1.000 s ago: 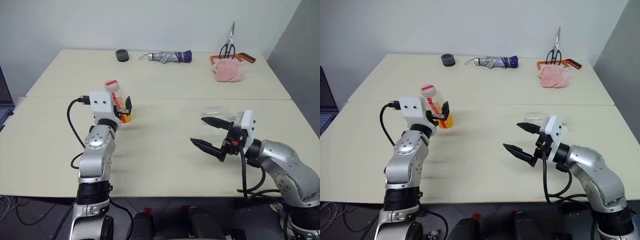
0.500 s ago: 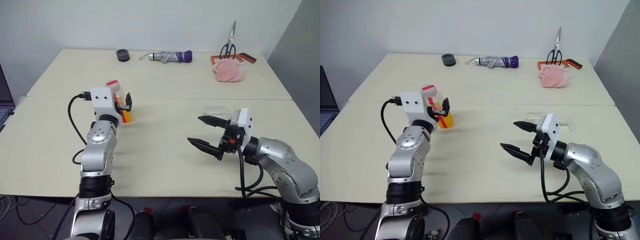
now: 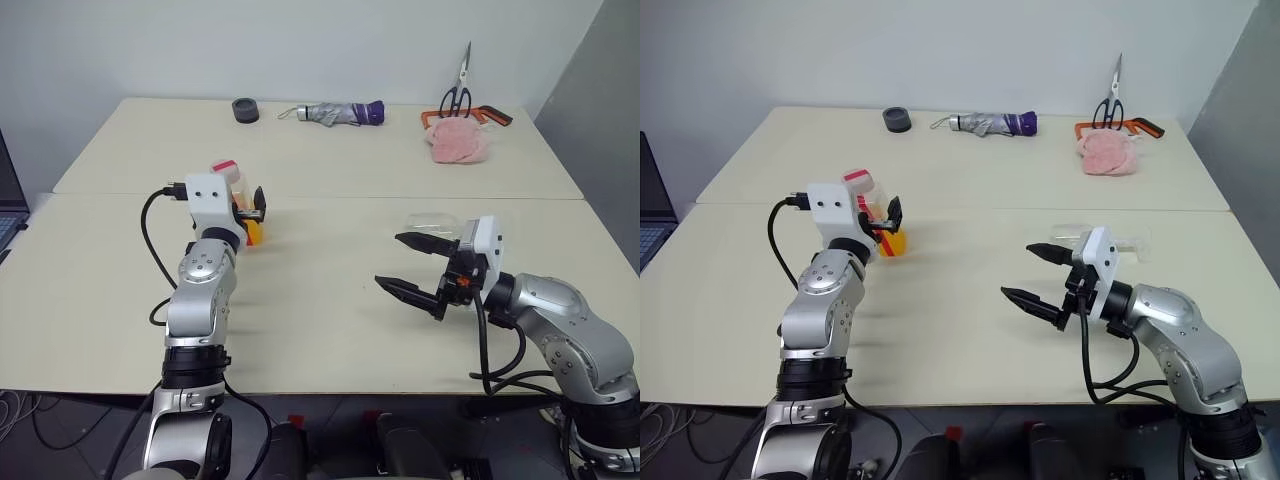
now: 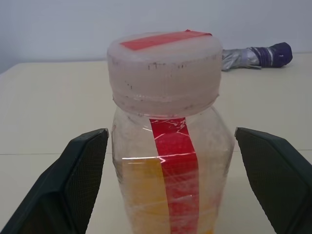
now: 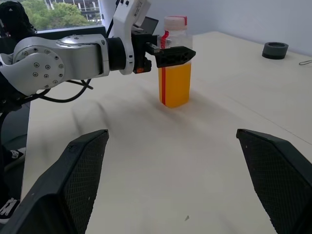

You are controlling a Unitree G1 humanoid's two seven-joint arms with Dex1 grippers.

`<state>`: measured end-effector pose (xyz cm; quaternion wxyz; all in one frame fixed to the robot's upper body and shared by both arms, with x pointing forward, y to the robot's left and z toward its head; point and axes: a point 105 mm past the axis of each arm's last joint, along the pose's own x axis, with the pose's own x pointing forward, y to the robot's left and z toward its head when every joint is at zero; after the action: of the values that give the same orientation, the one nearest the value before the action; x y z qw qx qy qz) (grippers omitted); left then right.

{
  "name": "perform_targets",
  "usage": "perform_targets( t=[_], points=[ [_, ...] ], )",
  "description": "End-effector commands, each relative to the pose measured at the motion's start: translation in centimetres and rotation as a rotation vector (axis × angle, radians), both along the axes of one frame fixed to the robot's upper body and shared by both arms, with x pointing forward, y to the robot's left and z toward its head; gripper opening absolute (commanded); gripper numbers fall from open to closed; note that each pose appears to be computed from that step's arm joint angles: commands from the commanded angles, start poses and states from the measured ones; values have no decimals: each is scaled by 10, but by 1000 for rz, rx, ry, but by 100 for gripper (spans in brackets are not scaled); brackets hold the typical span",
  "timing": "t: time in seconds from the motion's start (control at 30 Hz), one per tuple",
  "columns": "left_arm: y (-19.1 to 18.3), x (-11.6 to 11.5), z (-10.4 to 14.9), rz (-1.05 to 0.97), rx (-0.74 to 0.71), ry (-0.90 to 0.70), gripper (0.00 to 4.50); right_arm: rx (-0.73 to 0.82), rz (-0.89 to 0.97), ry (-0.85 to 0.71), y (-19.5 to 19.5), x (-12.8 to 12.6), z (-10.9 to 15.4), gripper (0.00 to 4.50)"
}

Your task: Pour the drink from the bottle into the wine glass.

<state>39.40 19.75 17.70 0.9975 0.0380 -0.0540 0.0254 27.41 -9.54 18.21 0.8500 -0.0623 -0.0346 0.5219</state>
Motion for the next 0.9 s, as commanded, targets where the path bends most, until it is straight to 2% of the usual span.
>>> perform_targets(
  t=[0.03,0.6,0.7,0.9],
  points=[
    [-3,1,17,-8,27,-60,445,10,3,-48,-1,0,11,450],
    [-3,3,17,-11,32,-59,445,4,-2,-50,-2,2,11,450],
    [-6,4,18,-26,37,-63,388,3,-3,-52,-2,2,11,450],
    [-7,5,20,-41,45,-64,202,-1,-5,-53,-2,2,11,450]
  ],
)
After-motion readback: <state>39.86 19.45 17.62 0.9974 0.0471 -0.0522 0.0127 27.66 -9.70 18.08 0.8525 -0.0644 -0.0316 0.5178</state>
